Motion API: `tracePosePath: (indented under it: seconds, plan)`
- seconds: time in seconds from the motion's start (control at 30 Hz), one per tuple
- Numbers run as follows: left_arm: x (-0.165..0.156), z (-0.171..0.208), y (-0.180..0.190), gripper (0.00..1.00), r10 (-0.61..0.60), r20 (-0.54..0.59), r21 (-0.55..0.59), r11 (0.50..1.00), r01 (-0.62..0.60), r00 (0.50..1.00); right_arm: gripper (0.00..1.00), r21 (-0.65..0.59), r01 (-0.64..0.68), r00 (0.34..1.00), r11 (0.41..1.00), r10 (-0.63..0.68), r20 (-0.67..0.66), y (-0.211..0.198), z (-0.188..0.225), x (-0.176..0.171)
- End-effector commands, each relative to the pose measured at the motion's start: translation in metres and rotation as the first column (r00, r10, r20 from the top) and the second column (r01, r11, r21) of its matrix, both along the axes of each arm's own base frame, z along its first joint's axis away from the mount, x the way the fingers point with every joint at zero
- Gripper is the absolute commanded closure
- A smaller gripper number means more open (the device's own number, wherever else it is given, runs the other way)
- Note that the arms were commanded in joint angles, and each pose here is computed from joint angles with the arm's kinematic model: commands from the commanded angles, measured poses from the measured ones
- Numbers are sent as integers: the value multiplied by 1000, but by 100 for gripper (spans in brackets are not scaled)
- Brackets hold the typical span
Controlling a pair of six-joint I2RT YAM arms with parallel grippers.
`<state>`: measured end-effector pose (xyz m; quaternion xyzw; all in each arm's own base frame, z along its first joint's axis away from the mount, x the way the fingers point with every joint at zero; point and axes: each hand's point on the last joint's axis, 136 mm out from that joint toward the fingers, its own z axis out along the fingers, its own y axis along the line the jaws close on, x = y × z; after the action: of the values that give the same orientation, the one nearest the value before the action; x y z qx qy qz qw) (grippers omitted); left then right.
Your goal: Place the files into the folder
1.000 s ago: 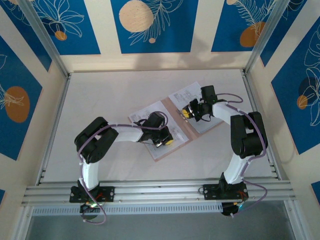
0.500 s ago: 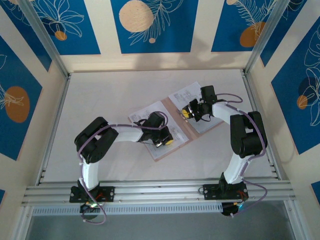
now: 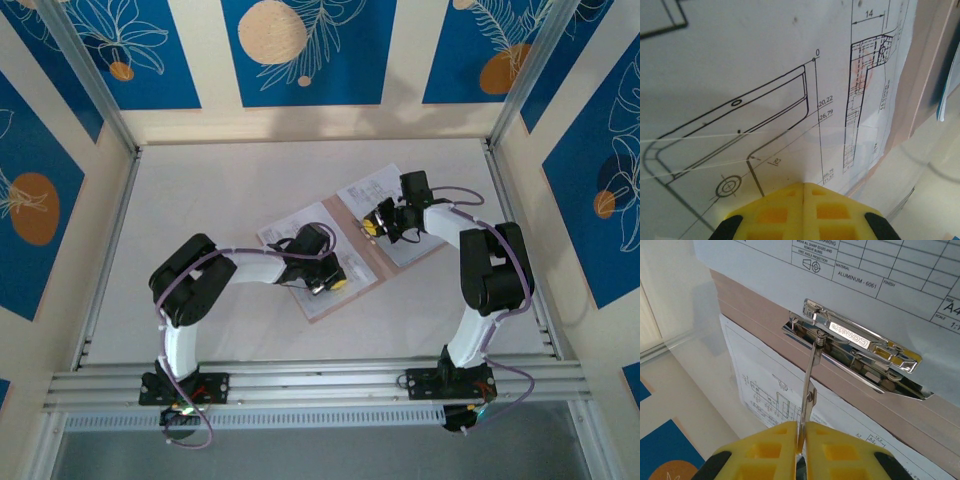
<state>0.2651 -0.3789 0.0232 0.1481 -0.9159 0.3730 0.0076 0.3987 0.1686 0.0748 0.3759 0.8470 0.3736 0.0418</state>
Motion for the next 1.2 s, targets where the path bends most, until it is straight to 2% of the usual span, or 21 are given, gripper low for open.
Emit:
tracePosePath:
  seconds: [0.0, 0.23, 0.83, 1.17]
  plan:
    - [-12, -19, 7, 100, -24, -34, 66, 998, 26, 999, 89, -1, -22, 999, 1000, 22, -27, 3, -5, -4]
    - [-12, -19, 8, 100, -12, -35, 65, 998, 14, 999, 100, -51, -24, 999, 998, 22, -49, -13, -20, -16]
    - [-17, -22, 17, 100, 13, -43, 81, 997, -9, 999, 100, -135, -33, 994, 990, 19, -106, -45, -65, -47]
    - [-17, -21, 20, 100, 14, -45, 85, 996, -10, 999, 100, -171, -41, 988, 984, 15, -153, -49, -87, -60]
